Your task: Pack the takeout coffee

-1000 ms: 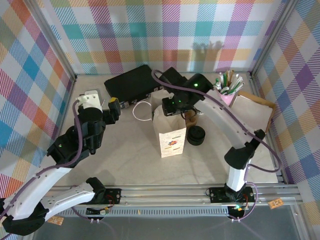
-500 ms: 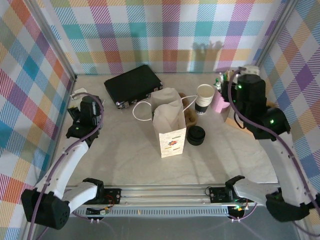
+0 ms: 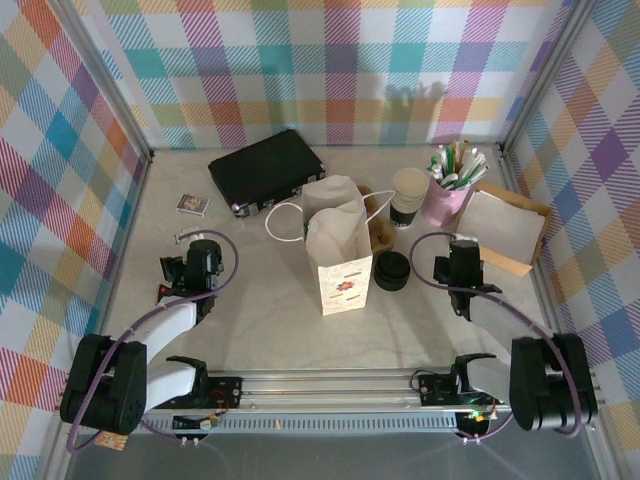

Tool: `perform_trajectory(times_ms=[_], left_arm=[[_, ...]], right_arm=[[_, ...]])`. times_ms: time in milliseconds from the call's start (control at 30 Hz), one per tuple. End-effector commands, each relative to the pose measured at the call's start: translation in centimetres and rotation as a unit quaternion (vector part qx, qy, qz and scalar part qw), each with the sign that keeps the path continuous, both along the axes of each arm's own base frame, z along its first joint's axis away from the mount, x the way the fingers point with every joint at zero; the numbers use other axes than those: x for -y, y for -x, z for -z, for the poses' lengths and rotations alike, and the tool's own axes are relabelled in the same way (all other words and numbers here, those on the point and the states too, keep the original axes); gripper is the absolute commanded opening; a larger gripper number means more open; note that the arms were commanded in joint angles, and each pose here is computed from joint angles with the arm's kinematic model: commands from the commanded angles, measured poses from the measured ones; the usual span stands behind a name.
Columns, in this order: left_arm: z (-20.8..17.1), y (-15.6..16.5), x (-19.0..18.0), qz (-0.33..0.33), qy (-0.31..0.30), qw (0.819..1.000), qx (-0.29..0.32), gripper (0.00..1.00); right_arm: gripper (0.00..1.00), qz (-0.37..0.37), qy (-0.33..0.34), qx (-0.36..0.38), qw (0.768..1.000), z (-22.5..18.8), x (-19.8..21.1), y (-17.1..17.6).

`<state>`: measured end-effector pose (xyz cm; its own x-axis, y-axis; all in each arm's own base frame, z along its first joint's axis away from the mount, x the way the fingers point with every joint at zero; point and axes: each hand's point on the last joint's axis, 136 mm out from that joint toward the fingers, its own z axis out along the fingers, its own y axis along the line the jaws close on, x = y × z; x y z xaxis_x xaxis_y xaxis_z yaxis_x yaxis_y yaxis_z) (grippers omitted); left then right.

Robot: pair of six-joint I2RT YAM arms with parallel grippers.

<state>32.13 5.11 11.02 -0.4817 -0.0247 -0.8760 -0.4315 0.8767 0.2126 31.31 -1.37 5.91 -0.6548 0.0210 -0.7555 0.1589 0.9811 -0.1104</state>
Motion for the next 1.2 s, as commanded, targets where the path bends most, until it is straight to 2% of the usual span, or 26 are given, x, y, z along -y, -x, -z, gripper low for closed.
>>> perform_trajectory(times_ms=[0,167,233,300,367,467,667,867,967,1033,1067,1100,1133,1167], left_arm=[[-0.9,-2.1,0.6,0.049,0.049,0.995,0.07,0.92],[-0.3,-4.9,1.8,0.113,0.12,0.982,0.097,0.94],[0.1,-6.1,2.3,0.129,0.153,0.975,0.097,0.94],[0.6,-7.2,3.6,0.165,0.167,0.968,0.084,0.94],[0.7,-7.4,4.3,0.185,0.17,0.965,0.079,0.93],[0.7,-7.0,4.3,0.186,0.169,0.964,0.087,0.96],[2.1,-6.9,5.3,0.216,0.157,0.956,0.124,1.0],[2.4,-7.2,4.3,0.166,0.136,0.971,0.103,1.0],[2.5,-7.5,4.4,0.15,0.113,0.978,0.089,1.0],[2.6,-7.4,4.4,0.149,0.112,0.978,0.089,1.0],[2.5,-7.4,4.5,0.15,0.112,0.978,0.089,1.0],[2.6,-7.4,4.5,0.15,0.113,0.978,0.089,1.0],[2.6,-7.4,4.4,0.15,0.112,0.978,0.089,1.0],[2.5,-7.4,4.5,0.15,0.113,0.978,0.09,1.0]], right_arm=[[0.69,-0.063,-0.016,0.148,0.987,-5.3,-2.2,-4.9],[0.7,-0.11,-0.057,0.176,0.977,-6.0,-3.9,-5.9],[0.69,-0.124,-0.069,0.137,0.98,-5.2,-4.5,-5.4],[0.69,-0.104,-0.072,0.1,0.987,-4.3,-3.9,-4.3],[0.71,-0.102,-0.069,0.102,0.987,-4.4,-3.7,-3.3],[0.74,-0.14,-0.058,0.14,0.978,-5.3,-4.5,-2.7],[0.75,-0.168,-0.104,0.194,0.961,-6.6,-4.7,-4.6],[0.75,-0.204,-0.114,0.203,0.951,-6.0,-5.6,-6.2],[0.76,-0.191,-0.112,0.22,0.95,-4.8,-4.9,-6.3],[0.8,-0.171,-0.107,0.229,0.952,-4.4,-4.2,-6.8],[0.83,-0.121,-0.109,0.203,0.965,-3.7,-2.7,-7.3],[0.9,-0.073,-0.102,0.187,0.974,-3.5,-1.3,-8.0],[0.99,-0.074,-0.076,0.183,0.977,-3.4,-1.9,-8.5],[0.99,-0.066,-0.063,0.181,0.979,-3.3,-1.9,-8.5]])
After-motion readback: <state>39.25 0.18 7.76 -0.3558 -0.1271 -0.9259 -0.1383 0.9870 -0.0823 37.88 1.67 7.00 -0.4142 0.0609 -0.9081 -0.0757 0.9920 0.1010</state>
